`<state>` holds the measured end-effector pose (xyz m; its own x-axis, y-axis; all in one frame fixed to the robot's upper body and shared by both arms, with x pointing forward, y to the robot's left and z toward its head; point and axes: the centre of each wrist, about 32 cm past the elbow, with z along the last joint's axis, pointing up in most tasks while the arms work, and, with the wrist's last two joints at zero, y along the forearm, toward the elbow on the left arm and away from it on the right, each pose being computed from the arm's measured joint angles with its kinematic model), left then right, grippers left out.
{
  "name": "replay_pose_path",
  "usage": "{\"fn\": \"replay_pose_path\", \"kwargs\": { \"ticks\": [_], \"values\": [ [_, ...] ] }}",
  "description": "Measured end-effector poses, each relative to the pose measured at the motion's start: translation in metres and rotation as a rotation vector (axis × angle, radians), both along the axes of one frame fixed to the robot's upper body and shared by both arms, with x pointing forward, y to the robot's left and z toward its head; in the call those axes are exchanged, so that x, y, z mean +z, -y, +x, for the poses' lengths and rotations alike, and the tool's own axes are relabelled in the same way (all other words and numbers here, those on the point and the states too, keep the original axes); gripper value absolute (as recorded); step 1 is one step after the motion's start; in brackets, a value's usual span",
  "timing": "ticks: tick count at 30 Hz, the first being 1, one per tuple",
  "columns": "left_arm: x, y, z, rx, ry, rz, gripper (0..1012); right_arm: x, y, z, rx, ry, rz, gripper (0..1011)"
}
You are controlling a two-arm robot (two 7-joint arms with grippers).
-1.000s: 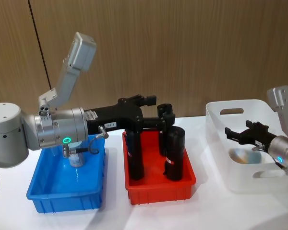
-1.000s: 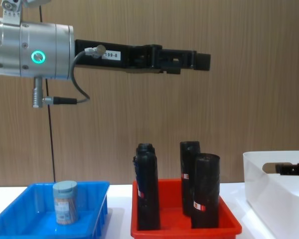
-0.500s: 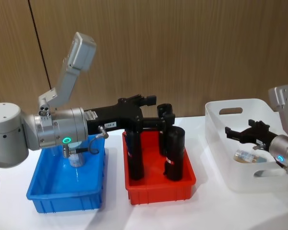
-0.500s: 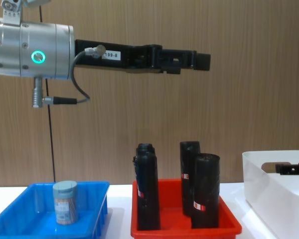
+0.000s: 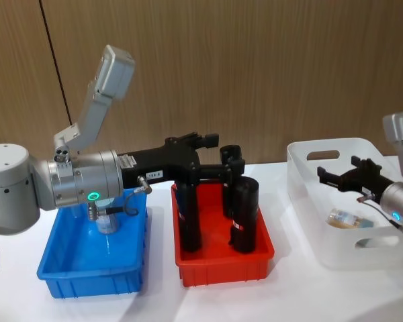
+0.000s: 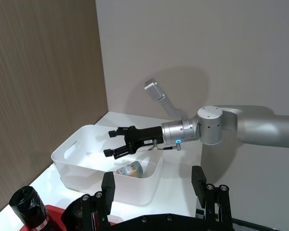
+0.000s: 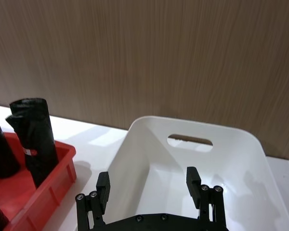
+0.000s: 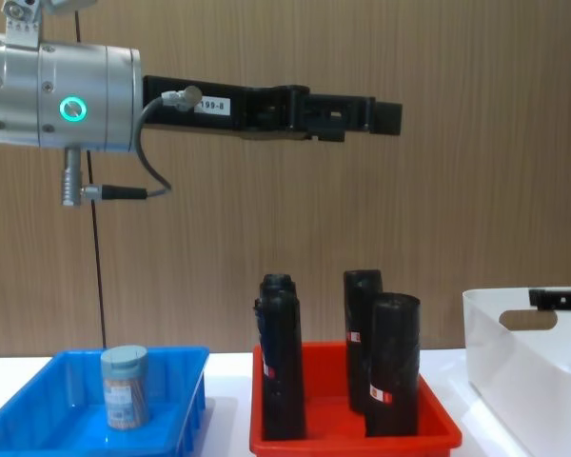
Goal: Pick the cotton swabs from the blue box and place them into the white box.
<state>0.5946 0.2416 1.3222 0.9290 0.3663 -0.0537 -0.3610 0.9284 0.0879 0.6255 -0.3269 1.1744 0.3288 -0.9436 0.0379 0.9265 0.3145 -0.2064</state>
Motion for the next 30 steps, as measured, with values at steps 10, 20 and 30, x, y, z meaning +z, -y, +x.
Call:
{"fn": "replay_pose_path", "kwargs": {
  "ticks": [10,20,30],
  "values": [
    [0.0,0.0,0.0,0.0,0.0,0.0,1004,0.019,-0.005,-0.023,-0.019,0.11,0.01,1001],
    [0.0,0.0,0.0,0.0,0.0,0.0,1004,0.033,-0.013,-0.055,-0.046,0.208,0.016,1002],
    [0.0,0.0,0.0,0.0,0.0,0.0,1004,0.042,-0.02,-0.08,-0.058,0.273,0.018,1001]
  ]
}}
